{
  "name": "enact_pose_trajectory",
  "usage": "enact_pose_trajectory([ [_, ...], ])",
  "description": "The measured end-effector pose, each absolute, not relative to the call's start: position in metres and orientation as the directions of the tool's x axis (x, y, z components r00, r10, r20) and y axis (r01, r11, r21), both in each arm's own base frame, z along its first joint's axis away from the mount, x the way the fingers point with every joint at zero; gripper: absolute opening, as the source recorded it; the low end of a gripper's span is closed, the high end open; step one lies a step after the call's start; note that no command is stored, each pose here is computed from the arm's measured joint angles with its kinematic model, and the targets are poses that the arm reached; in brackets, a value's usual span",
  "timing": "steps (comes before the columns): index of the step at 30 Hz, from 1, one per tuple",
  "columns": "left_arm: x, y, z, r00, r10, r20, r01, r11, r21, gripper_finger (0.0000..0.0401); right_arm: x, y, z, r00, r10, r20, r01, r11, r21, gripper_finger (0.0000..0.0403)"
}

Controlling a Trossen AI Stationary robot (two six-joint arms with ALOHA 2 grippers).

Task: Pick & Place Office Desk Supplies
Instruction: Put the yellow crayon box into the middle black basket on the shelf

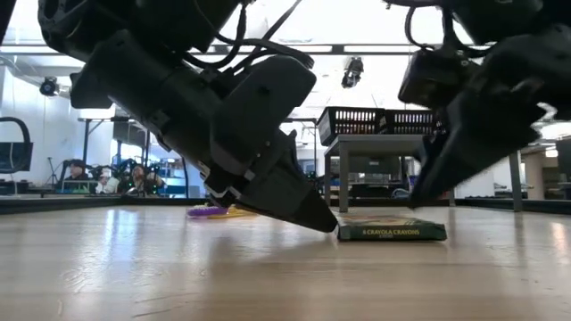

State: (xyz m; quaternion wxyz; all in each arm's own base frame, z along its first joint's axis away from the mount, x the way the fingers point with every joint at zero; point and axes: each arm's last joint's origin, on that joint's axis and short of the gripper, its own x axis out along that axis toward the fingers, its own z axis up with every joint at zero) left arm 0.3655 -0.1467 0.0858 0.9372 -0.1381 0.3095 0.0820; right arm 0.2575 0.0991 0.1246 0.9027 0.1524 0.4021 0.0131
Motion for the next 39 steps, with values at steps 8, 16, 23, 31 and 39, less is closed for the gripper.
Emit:
enact_pose_trajectory([
  [8, 0.365, -0.160, 0.115, 0.843, 0.088, -0.530, -0.199, 0.967, -0.157, 0.0000, 0.243, 0.079, 0.125, 0.720, -0.036, -0.693, 0.201, 0.967, 0.158, 0.0234],
  [16, 0.381, -0.170, 0.100, 0.811, 0.013, -0.584, -0.124, 0.981, -0.151, 0.0000, 0.251, 0.060, 0.109, 0.735, 0.037, -0.677, 0.133, 0.971, 0.198, 0.0233],
  [23, 0.389, -0.157, 0.089, 0.770, 0.038, -0.637, -0.202, 0.962, -0.186, 0.0000, 0.259, 0.052, 0.097, 0.730, 0.128, -0.671, 0.079, 0.960, 0.269, 0.0233],
  [31, 0.391, -0.155, 0.077, 0.758, 0.032, -0.652, -0.208, 0.959, -0.195, 0.0000, 0.260, 0.051, 0.097, 0.714, 0.227, -0.663, 0.050, 0.927, 0.371, 0.0233],
  [39, 0.391, -0.154, 0.075, 0.756, 0.049, -0.653, -0.219, 0.959, -0.182, 0.0000, 0.259, 0.052, 0.103, 0.692, 0.336, -0.639, -0.005, 0.887, 0.461, 0.0233],
])
